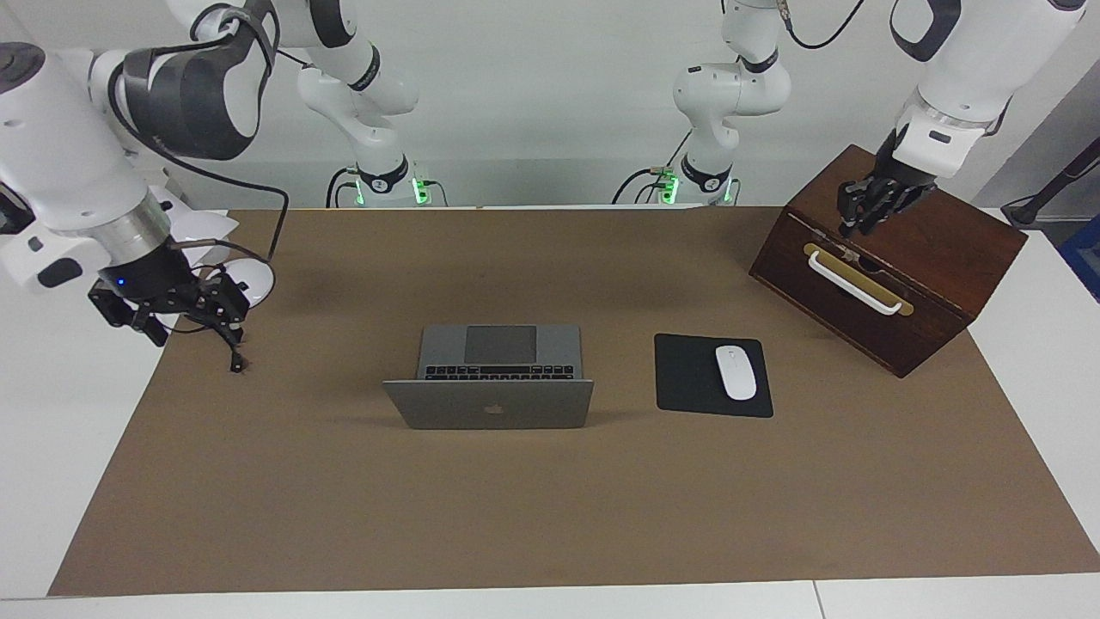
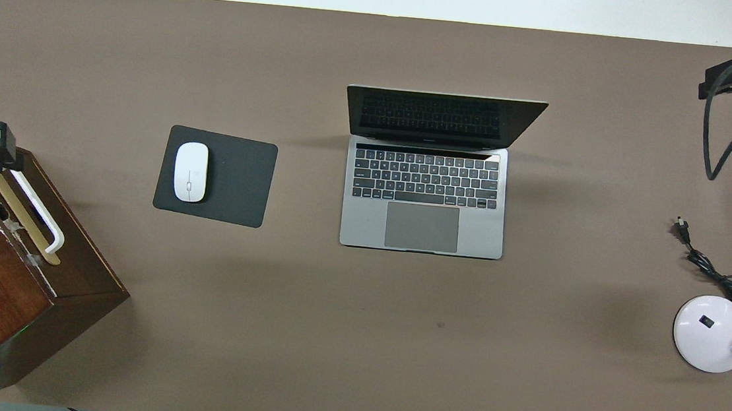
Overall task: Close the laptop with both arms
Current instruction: 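Move the right gripper toward the laptop screen while the left gripper advances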
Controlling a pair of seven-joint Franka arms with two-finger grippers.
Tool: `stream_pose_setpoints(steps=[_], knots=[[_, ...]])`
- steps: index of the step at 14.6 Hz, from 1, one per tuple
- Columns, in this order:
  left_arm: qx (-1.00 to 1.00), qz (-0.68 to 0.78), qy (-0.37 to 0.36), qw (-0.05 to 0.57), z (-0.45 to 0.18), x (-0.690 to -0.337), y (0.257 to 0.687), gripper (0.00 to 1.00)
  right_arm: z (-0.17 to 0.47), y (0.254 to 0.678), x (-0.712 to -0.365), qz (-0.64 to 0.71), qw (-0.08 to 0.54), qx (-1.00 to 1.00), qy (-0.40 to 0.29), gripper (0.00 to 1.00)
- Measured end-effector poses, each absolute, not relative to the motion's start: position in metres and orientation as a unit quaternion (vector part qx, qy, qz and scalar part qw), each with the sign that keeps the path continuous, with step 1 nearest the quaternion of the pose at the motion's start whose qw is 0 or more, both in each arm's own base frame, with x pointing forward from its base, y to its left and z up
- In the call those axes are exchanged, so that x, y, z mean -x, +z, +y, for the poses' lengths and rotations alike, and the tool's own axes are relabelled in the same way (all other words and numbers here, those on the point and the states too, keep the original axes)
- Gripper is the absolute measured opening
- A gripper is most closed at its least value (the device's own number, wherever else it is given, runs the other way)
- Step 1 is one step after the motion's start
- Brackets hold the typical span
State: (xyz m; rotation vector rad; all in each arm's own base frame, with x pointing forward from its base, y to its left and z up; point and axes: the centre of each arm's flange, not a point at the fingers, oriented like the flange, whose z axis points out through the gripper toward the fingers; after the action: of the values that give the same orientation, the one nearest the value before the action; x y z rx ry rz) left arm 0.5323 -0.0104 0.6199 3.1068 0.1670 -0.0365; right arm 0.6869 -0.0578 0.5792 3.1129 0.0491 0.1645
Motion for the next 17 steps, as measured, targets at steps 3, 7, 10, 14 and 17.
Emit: stream_pose_setpoints(steps=[3, 7, 10, 14, 17], knots=[[-0.998, 0.054, -0.006, 0.019, -0.011, -0.534, 0.621, 0.01, -0.054, 0.545, -0.720, 0.021, 0.012, -0.997, 0.073, 0.90], [-0.998, 0.054, 0.019, 0.041, -0.018, -0.541, 0.615, 0.01, -0.048, 0.514, -0.744, 0.028, 0.009, -0.994, 0.101, 0.70], [-0.996, 0.039, 0.053, 0.062, -0.044, -0.546, 0.591, 0.01, -0.042, 0.509, -0.749, 0.033, 0.007, -0.994, 0.108, 0.35], [-0.992, 0.003, 0.094, 0.084, -0.097, -0.536, 0.560, 0.01, -0.022, 0.509, -0.753, 0.045, 0.011, -0.992, 0.120, 0.01], [-0.988, -0.024, 0.120, 0.099, -0.133, -0.529, 0.552, 0.01, 0.012, 0.500, -0.758, 0.034, 0.005, -0.992, 0.125, 0.01]])
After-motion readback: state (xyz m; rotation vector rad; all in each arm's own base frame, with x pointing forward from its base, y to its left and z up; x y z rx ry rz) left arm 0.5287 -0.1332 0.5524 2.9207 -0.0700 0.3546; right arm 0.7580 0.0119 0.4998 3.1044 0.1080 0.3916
